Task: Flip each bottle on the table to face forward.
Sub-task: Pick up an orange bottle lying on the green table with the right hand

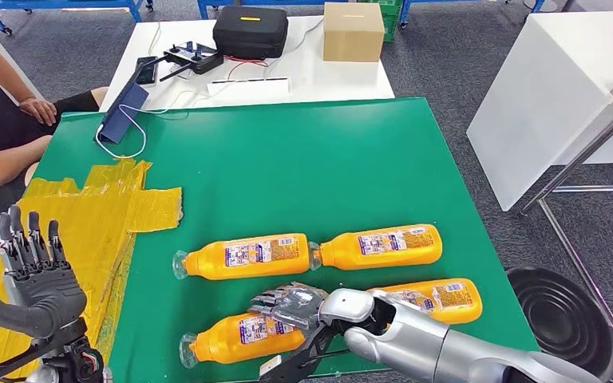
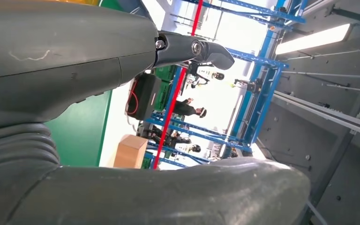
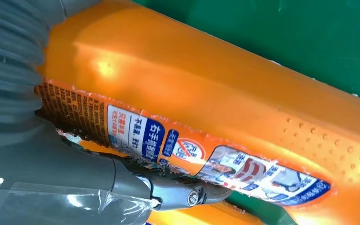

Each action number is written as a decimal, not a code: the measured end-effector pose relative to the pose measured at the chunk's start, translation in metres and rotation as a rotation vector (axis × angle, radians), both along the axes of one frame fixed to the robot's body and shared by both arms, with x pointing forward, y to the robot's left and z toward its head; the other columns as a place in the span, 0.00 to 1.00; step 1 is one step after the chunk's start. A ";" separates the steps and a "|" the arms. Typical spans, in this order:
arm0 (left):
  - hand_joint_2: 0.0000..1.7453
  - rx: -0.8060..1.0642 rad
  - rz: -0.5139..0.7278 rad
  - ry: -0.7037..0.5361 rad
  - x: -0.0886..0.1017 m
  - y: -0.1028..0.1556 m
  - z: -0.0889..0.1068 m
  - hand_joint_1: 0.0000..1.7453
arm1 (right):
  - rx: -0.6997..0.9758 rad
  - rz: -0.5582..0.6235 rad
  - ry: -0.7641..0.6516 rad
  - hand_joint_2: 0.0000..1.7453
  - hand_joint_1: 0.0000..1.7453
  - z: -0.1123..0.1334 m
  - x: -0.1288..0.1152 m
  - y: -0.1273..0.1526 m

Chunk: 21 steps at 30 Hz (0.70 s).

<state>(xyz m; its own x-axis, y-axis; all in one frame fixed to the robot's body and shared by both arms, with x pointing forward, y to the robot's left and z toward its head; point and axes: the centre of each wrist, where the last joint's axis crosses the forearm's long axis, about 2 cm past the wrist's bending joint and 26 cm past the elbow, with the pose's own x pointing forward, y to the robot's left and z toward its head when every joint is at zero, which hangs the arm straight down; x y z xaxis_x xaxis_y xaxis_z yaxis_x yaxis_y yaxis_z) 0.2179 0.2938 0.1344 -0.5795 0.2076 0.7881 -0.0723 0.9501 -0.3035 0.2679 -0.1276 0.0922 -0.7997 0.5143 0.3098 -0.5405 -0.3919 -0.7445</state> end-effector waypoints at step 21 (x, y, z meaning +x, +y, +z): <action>0.00 -0.039 0.013 0.014 -0.002 0.001 -0.002 0.00 | -0.010 -0.026 -0.028 1.00 1.00 -0.012 0.006 0.007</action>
